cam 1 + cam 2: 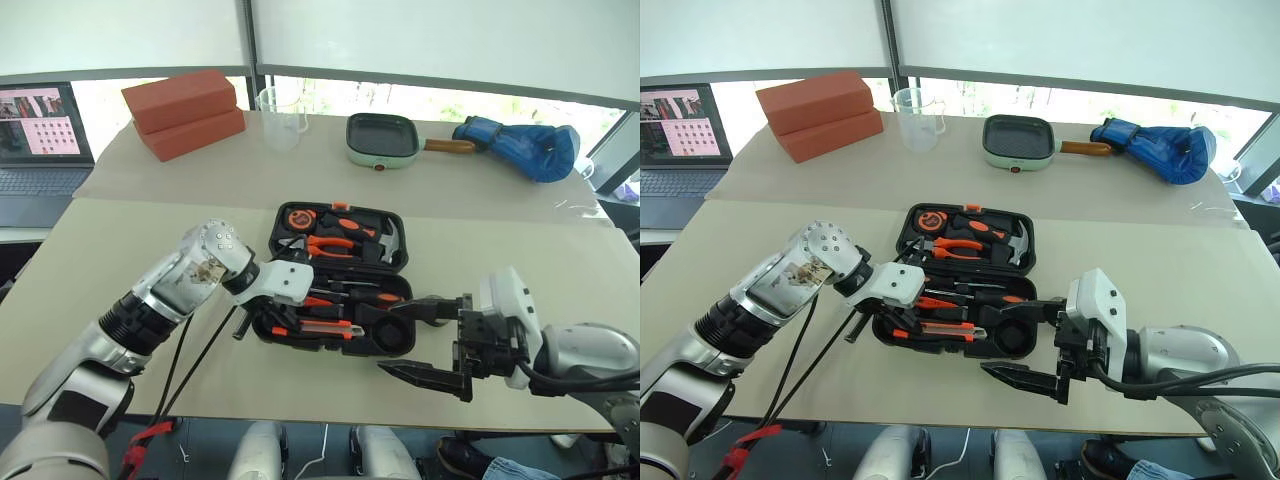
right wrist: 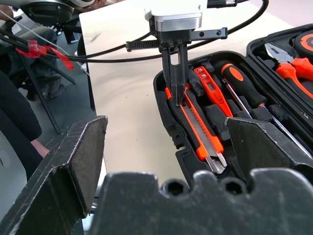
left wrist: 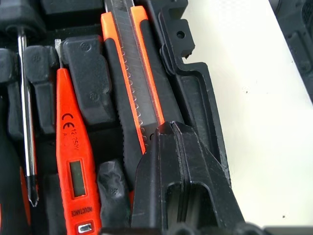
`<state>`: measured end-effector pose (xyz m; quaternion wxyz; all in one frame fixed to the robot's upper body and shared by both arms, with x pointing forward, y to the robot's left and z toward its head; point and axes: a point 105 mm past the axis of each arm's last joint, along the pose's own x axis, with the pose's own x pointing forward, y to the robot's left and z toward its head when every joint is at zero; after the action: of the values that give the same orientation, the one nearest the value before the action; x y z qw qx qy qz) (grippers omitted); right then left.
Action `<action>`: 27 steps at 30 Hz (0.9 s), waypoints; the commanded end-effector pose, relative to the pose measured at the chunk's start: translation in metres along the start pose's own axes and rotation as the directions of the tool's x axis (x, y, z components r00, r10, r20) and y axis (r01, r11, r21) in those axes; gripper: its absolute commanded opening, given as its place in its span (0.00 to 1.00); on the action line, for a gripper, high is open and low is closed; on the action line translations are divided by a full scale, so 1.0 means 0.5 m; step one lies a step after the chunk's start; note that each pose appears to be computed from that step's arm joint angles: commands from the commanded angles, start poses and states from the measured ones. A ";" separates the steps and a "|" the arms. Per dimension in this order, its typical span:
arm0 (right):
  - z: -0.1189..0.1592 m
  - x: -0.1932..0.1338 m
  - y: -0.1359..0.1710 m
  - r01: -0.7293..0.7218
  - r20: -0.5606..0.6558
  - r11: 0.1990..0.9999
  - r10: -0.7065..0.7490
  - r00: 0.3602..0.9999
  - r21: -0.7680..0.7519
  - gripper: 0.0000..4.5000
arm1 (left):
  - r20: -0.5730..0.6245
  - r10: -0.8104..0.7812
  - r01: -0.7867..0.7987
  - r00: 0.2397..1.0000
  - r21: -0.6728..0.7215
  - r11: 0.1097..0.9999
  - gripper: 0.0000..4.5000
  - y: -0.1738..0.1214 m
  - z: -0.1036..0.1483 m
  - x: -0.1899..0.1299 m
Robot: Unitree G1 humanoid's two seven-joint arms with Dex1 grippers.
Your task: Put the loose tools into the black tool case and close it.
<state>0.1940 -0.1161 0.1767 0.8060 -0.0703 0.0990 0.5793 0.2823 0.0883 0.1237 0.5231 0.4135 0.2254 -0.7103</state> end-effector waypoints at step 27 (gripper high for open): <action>-0.095 -0.357 -0.067 0.487 -0.261 0.866 -0.448 0.855 0.111 1.00 | 0.334 0.307 -0.161 0.891 -0.400 0.902 1.00 -0.104 -0.032 -0.236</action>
<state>0.1677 -0.3001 0.1607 0.9148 -0.0538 0.2331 0.3253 0.2546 0.1846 0.1985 0.7073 0.1631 0.2142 -0.6536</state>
